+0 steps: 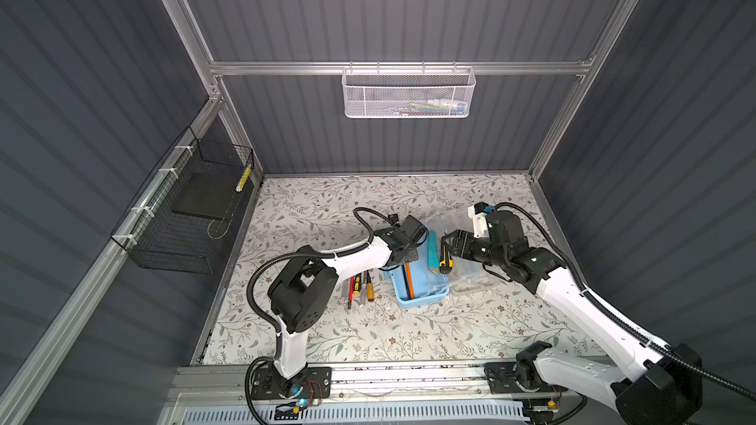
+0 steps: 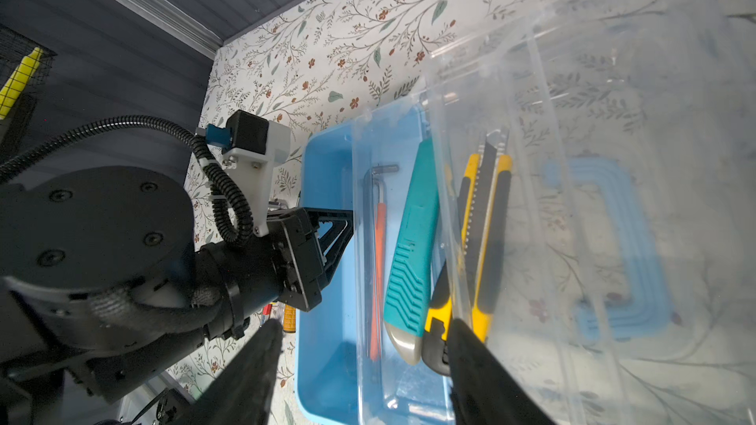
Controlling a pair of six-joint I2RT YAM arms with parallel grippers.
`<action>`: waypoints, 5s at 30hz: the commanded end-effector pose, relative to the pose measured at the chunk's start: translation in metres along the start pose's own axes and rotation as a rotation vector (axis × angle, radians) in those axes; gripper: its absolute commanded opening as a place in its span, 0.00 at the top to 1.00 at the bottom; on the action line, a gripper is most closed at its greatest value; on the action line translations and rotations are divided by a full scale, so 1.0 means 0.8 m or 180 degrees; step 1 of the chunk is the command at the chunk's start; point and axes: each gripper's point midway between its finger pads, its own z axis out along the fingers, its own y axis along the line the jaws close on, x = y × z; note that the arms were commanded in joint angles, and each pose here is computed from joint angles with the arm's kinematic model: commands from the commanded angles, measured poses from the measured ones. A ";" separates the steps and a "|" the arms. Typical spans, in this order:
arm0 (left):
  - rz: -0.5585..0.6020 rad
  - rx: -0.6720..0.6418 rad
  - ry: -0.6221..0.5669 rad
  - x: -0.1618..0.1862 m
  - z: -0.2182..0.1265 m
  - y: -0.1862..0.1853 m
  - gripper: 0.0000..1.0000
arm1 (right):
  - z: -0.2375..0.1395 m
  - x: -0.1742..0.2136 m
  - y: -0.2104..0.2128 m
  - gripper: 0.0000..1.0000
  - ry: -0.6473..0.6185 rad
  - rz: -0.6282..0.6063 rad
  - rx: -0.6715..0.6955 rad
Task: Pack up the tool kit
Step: 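Open the left gripper to release the black hex key and return to the tools, then lower the left gripper onto the clear-handled screwdriver and close it, then lift the clear screwdriver with the left gripper while the right draws back from the lid, then carry the clear screwdriver over the clear lid and open the left gripper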
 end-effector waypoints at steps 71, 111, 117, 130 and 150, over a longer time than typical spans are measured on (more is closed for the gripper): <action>0.0111 -0.0775 0.0474 0.094 -0.024 0.253 0.76 | 0.071 0.129 0.087 0.39 0.0957 -0.0455 -0.0006; -0.0286 0.1999 -0.0612 -0.071 -0.194 -0.115 1.00 | -0.104 -0.013 -0.050 0.38 -0.0619 0.0134 0.0654; -0.0387 0.2304 -0.0353 -0.043 -0.165 -0.177 1.00 | -0.110 -0.003 -0.062 0.38 -0.0606 0.0188 0.0666; -0.0588 0.2573 -0.0058 -0.003 -0.126 -0.223 1.00 | -0.112 0.015 -0.067 0.38 -0.0557 0.0189 0.0569; -0.0739 0.2370 0.0045 0.013 -0.089 -0.219 0.56 | -0.118 0.024 -0.071 0.35 -0.0568 0.0166 0.0548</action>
